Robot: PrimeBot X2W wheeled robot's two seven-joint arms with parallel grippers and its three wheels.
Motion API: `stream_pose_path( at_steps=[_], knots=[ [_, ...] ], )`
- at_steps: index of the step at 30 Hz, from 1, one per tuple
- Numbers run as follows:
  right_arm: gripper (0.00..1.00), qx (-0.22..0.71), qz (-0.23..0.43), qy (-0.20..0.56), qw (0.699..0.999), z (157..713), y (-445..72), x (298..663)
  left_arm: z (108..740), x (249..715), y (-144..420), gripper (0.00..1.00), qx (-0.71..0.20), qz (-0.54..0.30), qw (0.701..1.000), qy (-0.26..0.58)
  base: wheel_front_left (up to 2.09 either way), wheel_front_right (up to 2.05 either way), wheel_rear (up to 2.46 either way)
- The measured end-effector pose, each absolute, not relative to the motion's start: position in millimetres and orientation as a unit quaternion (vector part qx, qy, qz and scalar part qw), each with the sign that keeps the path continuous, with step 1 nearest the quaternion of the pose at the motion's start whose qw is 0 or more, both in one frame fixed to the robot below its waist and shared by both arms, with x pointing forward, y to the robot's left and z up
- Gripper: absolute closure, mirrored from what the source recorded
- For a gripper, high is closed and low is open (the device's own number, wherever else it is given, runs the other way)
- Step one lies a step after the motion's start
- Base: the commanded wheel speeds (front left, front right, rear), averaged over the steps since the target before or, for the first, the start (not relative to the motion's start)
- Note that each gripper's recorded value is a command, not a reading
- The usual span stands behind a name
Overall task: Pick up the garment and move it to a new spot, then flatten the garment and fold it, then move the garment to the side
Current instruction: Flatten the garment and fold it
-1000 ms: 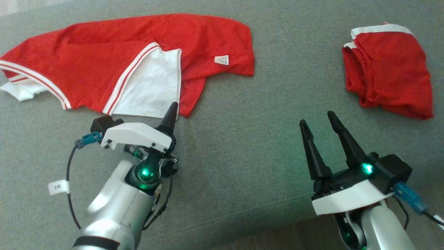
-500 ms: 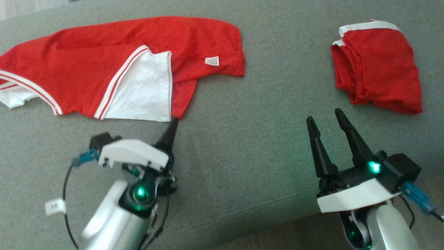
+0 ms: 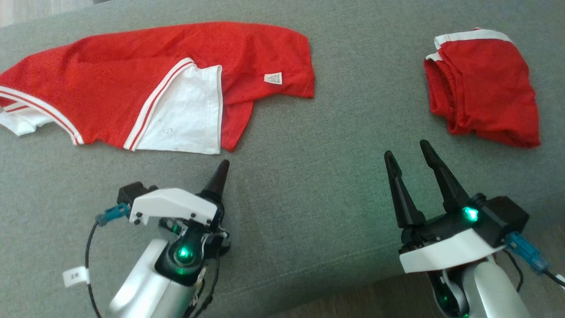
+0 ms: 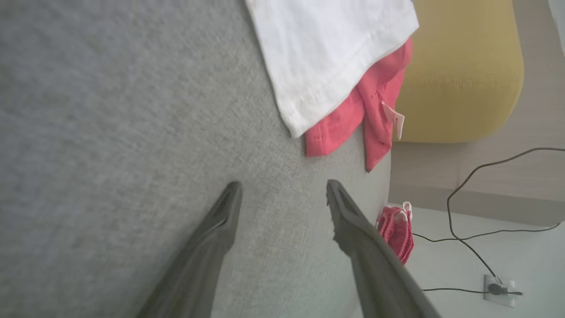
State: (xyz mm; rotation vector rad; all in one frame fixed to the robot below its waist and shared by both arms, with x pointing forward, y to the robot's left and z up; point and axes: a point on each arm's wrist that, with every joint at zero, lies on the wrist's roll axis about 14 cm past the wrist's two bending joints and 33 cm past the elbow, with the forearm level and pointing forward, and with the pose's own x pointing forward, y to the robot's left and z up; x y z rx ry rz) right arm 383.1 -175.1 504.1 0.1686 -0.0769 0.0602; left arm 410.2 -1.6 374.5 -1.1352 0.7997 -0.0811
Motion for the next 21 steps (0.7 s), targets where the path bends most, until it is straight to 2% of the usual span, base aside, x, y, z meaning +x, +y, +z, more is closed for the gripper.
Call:
stream_pose_path(
  at_steps=[15, 17, 18, 19, 20, 21],
  knots=[
    [0.0, 0.08, 0.027, -0.027, 0.996, 496.4, -177.0, 384.3, 376.9, 453.7, 1.4, 0.0, -0.529, -0.026, 0.781, 0.332, 0.0, 0.0, 0.0],
    [0.0, 0.08, 0.027, -0.027, 0.996, 496.1, -176.8, 385.4, 376.6, 457.0, 1.2, 0.09, -0.529, -0.026, 0.781, 0.331, 0.0, 0.0, 0.0],
    [0.0, 0.08, 0.027, -0.026, 0.996, 495.8, -176.7, 385.8, 376.5, 458.4, 0.8, 0.09, -0.531, -0.025, 0.78, 0.331, 0.0, 0.0, 0.0],
    [0.0, 0.08, 0.027, -0.026, 0.996, 495.2, -176.6, 385.9, 376.3, 459.6, 0.8, 0.16, -0.533, -0.025, 0.778, 0.331, 0.0, 0.0, 0.0],
    [0.0, 0.08, 0.027, -0.025, 0.996, 494.9, -176.5, 386.1, 376.1, 460.3, 0.0, 0.36, -0.534, -0.027, 0.777, 0.333, 0.0, 0.0, 0.0],
    [0.0, 0.08, 0.028, -0.025, 0.996, 494.6, -176.4, 386.2, 375.8, 461.1, 0.0, 0.63, -0.535, -0.027, 0.776, 0.333, 0.0, 0.0, 0.0]
  ],
)
